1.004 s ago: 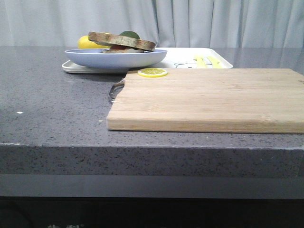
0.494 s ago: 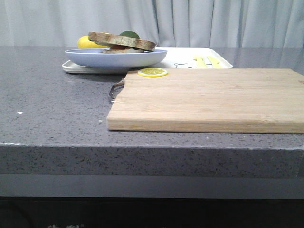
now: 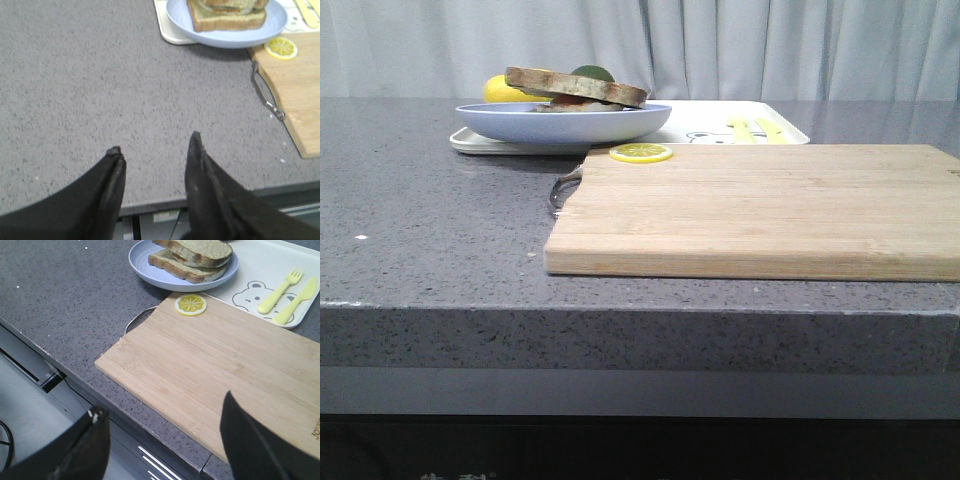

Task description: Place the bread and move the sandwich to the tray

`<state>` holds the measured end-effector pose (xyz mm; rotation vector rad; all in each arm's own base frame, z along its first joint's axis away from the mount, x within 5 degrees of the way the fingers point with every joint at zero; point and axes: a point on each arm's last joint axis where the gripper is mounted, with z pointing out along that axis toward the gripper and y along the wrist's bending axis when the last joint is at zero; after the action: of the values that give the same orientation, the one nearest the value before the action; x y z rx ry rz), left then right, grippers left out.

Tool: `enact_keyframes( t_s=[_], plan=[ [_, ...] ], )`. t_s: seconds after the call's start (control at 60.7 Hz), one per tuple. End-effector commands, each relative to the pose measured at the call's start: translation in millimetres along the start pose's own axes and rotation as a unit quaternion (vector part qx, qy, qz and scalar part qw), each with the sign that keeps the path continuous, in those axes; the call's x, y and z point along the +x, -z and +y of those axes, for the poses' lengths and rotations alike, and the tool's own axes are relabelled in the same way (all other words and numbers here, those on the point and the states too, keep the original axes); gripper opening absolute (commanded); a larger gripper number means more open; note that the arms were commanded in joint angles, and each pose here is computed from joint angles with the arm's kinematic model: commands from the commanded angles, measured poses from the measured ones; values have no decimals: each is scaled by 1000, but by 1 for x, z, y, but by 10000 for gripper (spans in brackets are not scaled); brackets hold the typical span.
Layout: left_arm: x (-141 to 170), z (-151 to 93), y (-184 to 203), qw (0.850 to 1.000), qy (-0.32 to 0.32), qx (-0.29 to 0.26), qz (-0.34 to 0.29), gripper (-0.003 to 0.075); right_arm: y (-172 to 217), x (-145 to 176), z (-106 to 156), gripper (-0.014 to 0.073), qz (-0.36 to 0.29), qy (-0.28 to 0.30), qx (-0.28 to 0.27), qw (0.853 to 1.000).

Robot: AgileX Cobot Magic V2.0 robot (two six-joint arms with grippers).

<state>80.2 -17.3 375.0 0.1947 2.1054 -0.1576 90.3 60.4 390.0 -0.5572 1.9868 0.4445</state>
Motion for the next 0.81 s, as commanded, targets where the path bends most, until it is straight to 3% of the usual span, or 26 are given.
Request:
enact_keyframes(
  t_s=[0.0, 0.148, 0.231, 0.379, 0.56, 0.79],
  plan=[
    [-15, 0, 5, 998, 8, -2, -66, 292, 6, -11, -1, 489, -44, 2, 7, 999],
    [-18, 1, 5, 997, 8, -6, -81, 256, 6, -11, 0, 461, -42, 2, 7, 999],
    [-19, 1, 5, 996, 8, -6, -85, 169, 6, -11, 0, 369, -41, 2, 7, 999],
    [-21, 1, 6, 995, 8, -9, -95, -20, 6, -11, 0, 121, -41, 2, 7, 999],
    [-23, 2, 6, 994, 8, -11, -107, -20, 6, -11, 0, -71, -41, 2, 7, 999],
    [-23, 2, 6, 994, 8, -11, -107, -20, 6, -11, 0, -67, -41, 2, 7, 999]
  ],
)
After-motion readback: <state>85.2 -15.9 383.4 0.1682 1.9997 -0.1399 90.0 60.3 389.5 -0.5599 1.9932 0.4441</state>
